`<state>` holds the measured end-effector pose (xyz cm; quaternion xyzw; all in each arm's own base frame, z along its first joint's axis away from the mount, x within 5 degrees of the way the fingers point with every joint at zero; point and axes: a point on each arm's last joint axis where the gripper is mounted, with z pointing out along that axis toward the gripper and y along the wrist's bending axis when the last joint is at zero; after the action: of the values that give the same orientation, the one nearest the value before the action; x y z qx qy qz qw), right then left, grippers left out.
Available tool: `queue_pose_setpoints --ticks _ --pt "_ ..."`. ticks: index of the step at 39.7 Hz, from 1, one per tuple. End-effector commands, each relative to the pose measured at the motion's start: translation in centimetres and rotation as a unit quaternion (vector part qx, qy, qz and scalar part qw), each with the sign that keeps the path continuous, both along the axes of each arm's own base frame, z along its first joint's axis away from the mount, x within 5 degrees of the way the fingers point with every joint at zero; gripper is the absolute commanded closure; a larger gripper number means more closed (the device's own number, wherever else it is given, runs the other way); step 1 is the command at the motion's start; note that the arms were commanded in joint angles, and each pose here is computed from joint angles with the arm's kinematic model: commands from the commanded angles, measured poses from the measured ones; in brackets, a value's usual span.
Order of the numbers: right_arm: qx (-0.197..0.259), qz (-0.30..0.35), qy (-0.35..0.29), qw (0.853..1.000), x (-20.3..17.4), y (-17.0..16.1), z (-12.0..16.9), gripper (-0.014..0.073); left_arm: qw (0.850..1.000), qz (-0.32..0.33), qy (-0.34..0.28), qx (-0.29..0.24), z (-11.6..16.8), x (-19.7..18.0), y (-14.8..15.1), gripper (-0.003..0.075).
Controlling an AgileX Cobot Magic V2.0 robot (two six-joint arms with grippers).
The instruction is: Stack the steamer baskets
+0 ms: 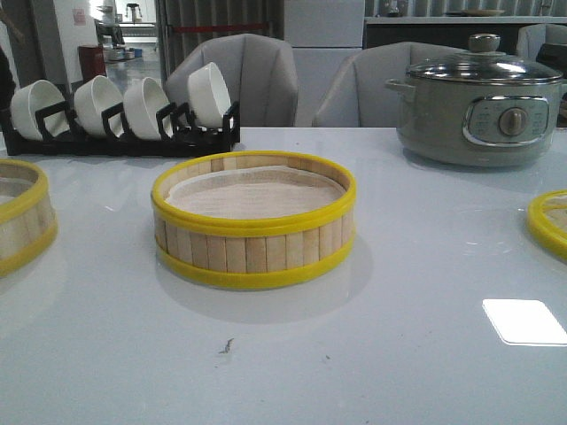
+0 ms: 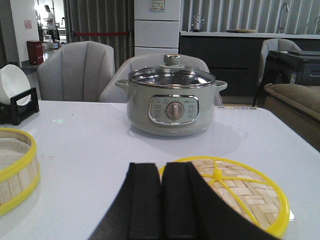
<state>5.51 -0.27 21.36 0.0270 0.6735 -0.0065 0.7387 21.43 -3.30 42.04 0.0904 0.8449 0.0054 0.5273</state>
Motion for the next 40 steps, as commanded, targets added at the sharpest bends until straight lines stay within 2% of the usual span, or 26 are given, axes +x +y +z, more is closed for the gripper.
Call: queue_pose_setpoints --ticks 1,8,13,17,21,26,31,37,40 --pt "-0.004 -0.001 -0.062 0.998 -1.1 0.0 4.3 0.0567 0.999 -0.006 -0.050 -0.007 1.9 -0.5 -0.1 0.0634" --pt "-0.001 -0.005 -0.001 1.000 -0.7 -0.1 11.0 0.0567 0.999 -0.005 -0.039 -0.005 1.7 -0.5 -0.1 0.0634" --pt "0.001 -0.006 0.043 0.999 2.3 -0.2 14.9 0.0567 0.999 -0.004 -0.033 -0.004 1.6 -0.6 0.0 0.0634" --pt "0.003 -0.007 0.085 0.996 5.2 -0.4 16.7 0.0567 1.000 -0.003 -0.026 -0.003 1.5 -0.6 0.0 0.0634" --pt "0.006 -0.006 0.112 0.994 7.6 -0.5 17.3 0.0567 1.000 -0.002 -0.020 -0.002 1.4 -0.7 0.0 0.0634" --pt "0.011 -0.005 0.143 0.990 9.6 -0.6 16.6 0.0567 1.000 -0.002 -0.016 -0.001 1.3 -0.7 0.0 0.0634" --pt "0.014 -0.005 0.148 0.989 10.2 -0.6 16.4 0.0567 1.000 -0.003 0.000 -0.011 1.0 -0.8 -0.1 0.0634" --pt "0.048 0.004 0.150 0.988 10.6 -0.4 16.2 0.0567 1.000 -0.003 0.018 -0.015 0.8 -1.0 -0.1 0.0634" --pt "0.049 0.004 0.150 0.987 10.6 -0.4 16.2 0.0536 1.000 -0.009 0.025 -0.005 0.6 -1.0 -0.1 0.0634"
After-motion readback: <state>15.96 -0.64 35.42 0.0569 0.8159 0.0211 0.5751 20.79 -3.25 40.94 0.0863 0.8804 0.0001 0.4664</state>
